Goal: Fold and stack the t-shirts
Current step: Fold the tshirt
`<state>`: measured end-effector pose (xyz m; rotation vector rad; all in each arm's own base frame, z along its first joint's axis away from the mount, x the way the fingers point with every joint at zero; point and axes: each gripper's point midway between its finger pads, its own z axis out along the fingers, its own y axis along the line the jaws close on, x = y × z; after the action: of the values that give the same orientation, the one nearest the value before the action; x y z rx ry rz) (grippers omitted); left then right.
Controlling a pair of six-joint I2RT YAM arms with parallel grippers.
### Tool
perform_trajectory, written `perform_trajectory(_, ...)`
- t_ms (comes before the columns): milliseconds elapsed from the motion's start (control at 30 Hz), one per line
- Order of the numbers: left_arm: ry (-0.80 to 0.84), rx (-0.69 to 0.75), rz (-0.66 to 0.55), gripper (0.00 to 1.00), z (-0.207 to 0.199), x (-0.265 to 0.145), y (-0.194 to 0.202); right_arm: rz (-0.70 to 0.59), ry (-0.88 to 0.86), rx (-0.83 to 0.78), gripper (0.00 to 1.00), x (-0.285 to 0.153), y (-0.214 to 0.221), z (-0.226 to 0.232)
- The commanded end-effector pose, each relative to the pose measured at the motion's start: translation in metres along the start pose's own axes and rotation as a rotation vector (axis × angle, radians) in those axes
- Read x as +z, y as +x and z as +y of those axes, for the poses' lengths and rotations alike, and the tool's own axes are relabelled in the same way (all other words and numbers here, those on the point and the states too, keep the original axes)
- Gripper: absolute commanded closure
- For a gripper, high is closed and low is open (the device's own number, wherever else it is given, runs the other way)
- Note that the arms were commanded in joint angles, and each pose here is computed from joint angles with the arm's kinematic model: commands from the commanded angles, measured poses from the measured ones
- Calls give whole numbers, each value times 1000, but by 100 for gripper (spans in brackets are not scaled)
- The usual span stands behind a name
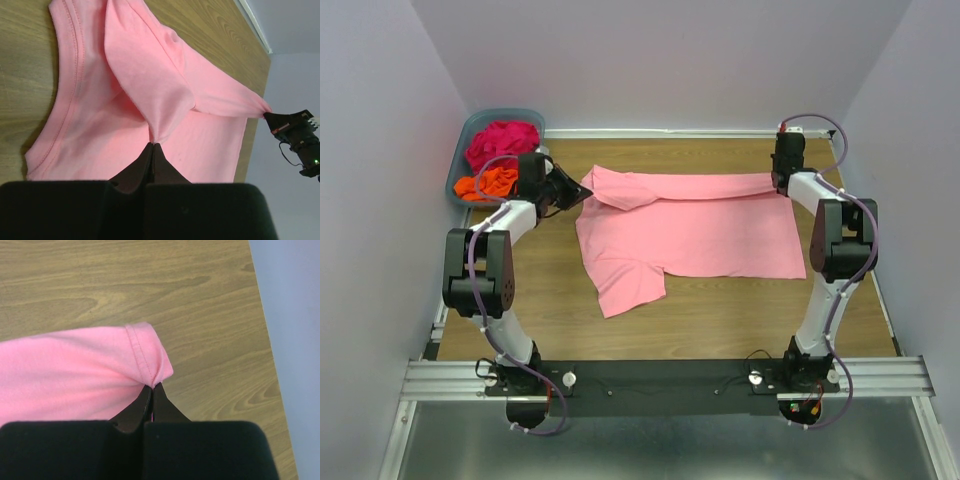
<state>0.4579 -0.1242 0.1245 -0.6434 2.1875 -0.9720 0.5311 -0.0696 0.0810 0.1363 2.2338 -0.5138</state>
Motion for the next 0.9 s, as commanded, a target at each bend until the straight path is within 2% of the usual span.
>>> perform_trajectory(0, 32, 8, 6, 100, -8, -7, 3, 11, 7, 24, 99, -12, 4, -7)
perform_trajectory(200, 49, 1, 4, 100, -15, -12, 2, 49, 13, 32, 99, -10, 21, -6)
perform_trajectory(467, 112, -1, 14, 100, -40, -24, 3, 34, 12, 45, 99, -11, 11, -7)
perform_trajectory(667, 103, -11, 36, 100, -35, -25, 14, 42, 16, 41, 99, -14, 13, -9)
perform_trajectory(867, 66, -16, 46, 100, -19, -22, 24, 89, 6, 41, 99, -11, 34, -3)
